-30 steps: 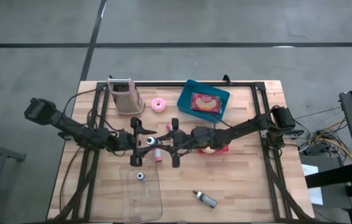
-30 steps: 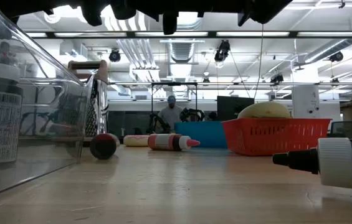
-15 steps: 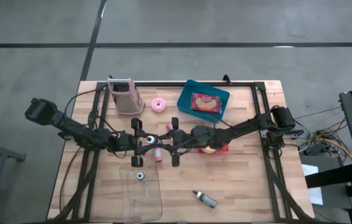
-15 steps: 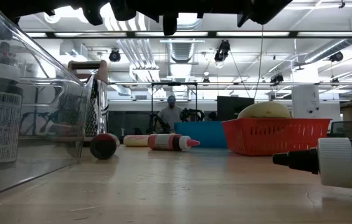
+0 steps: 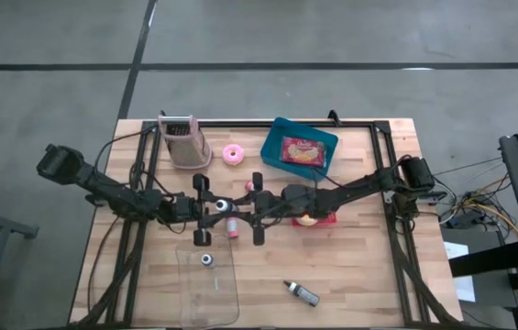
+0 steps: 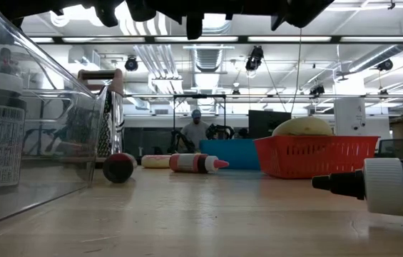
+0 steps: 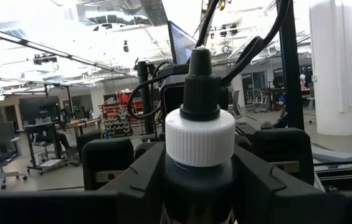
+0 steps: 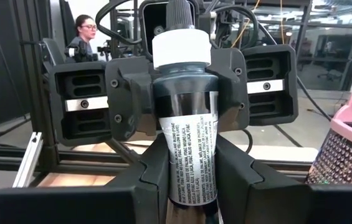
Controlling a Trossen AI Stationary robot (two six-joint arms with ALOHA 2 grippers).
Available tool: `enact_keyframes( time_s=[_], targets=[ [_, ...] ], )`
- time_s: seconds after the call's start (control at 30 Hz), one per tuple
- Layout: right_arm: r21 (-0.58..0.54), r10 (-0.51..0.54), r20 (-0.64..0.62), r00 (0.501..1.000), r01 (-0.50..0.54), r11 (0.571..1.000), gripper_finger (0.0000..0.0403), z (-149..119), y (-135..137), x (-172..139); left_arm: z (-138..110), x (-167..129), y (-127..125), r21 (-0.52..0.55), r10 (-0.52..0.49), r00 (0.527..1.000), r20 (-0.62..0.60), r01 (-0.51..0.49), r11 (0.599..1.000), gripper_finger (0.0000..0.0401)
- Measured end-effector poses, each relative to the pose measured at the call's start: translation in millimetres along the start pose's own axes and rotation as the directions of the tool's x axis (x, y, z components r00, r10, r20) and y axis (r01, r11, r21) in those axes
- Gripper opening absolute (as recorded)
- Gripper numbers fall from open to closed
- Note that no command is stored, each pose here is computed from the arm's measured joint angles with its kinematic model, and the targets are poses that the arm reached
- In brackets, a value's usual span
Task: Pick & Place Food Item
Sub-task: Put the top black food coloring bottle into the transparent bin
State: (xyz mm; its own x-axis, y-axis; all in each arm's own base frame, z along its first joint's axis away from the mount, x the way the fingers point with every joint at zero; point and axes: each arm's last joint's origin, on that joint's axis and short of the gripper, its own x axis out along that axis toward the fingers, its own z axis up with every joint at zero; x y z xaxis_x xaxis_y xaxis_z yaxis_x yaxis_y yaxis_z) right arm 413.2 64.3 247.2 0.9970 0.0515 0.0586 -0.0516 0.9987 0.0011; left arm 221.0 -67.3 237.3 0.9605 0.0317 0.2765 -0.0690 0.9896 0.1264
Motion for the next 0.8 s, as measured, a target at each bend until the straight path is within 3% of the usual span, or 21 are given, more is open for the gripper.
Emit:
enact_keyframes(
  time_s=[0.07,0.23,0.4,0.57,0.8],
  targets=[
    [0.017,0.001,-0.002,1.0,-0.001,1.0,0.0104,0,0,0,0,0,0,0.0,0.0,1.0,0.0,0.0,1.0,0.0136],
    [0.074,0.008,-0.021,1.0,-0.007,0.997,0.0207,-1,-1,0,0,0,0,0.005,-0.014,1.0,0.001,0.014,1.0,0.0136],
    [0.054,0.012,-0.085,0.996,-0.007,0.999,0.0279,-8,0,-1,0,0,0,0.006,-0.016,1.0,0.006,0.016,1.0,0.0136],
    [0.02,0.022,-0.137,0.99,-0.02,1.0,0.0298,-13,8,-2,0,0,0,0.015,-0.024,1.0,0.007,0.024,1.0,0.0136],
    [-0.018,0.032,-0.163,0.986,-0.036,0.999,0.0283,-19,26,-13,1,-5,-5,0.026,-0.071,0.996,-0.049,0.072,0.997,0.0134]
  ],
)
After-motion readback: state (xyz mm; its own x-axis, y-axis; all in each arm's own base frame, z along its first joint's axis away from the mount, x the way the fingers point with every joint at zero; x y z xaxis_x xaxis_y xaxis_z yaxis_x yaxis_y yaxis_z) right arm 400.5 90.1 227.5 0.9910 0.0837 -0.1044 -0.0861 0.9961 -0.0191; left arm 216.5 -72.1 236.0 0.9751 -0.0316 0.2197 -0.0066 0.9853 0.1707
